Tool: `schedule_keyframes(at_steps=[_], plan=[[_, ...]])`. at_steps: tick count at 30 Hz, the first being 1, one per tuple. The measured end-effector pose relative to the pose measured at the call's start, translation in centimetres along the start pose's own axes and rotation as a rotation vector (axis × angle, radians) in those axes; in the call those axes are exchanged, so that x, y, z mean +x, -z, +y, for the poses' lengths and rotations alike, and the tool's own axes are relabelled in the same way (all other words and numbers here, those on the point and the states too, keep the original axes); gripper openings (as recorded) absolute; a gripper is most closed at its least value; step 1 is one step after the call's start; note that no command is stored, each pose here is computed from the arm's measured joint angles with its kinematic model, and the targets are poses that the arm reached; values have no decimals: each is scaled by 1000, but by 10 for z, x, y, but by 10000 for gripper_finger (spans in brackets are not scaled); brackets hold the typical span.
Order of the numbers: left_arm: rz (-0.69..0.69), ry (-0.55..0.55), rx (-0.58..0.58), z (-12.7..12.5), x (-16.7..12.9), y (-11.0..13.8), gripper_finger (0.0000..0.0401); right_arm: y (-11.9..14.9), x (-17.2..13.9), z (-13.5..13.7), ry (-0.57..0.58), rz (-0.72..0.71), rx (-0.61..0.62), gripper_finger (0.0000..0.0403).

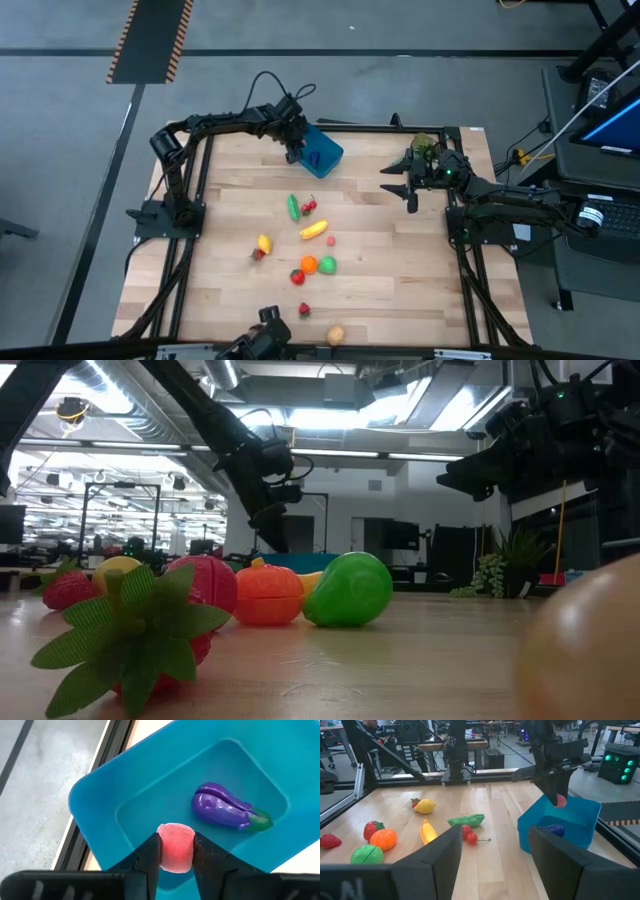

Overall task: Pick and placing Produce into tupperware
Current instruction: Put the pink peach into the blue bin, then put the peach into the blue bin

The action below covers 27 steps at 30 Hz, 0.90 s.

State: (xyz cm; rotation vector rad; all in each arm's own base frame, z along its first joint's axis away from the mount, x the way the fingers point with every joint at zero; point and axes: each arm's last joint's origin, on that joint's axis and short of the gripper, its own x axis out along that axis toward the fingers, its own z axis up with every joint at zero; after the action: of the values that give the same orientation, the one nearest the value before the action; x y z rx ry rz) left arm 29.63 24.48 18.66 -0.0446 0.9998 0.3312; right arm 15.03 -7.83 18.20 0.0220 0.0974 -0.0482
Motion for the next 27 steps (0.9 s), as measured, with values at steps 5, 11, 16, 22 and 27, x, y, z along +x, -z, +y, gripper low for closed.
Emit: schedule_keyframes(at_steps=[5,11,16,22,27], plan=[[23,-63,5,0,0,0,119,0,0,0,0,2,1,229],[38,-99,14,-1,0,-1,149,1,0,0,0,5,2,229],[39,-99,20,-3,1,-1,167,1,0,0,0,5,0,229],[11,-85,4,-5,-5,-5,165,1,0,0,0,5,0,229],[-121,11,5,-8,-36,-16,150,1,0,0,0,5,0,229]])
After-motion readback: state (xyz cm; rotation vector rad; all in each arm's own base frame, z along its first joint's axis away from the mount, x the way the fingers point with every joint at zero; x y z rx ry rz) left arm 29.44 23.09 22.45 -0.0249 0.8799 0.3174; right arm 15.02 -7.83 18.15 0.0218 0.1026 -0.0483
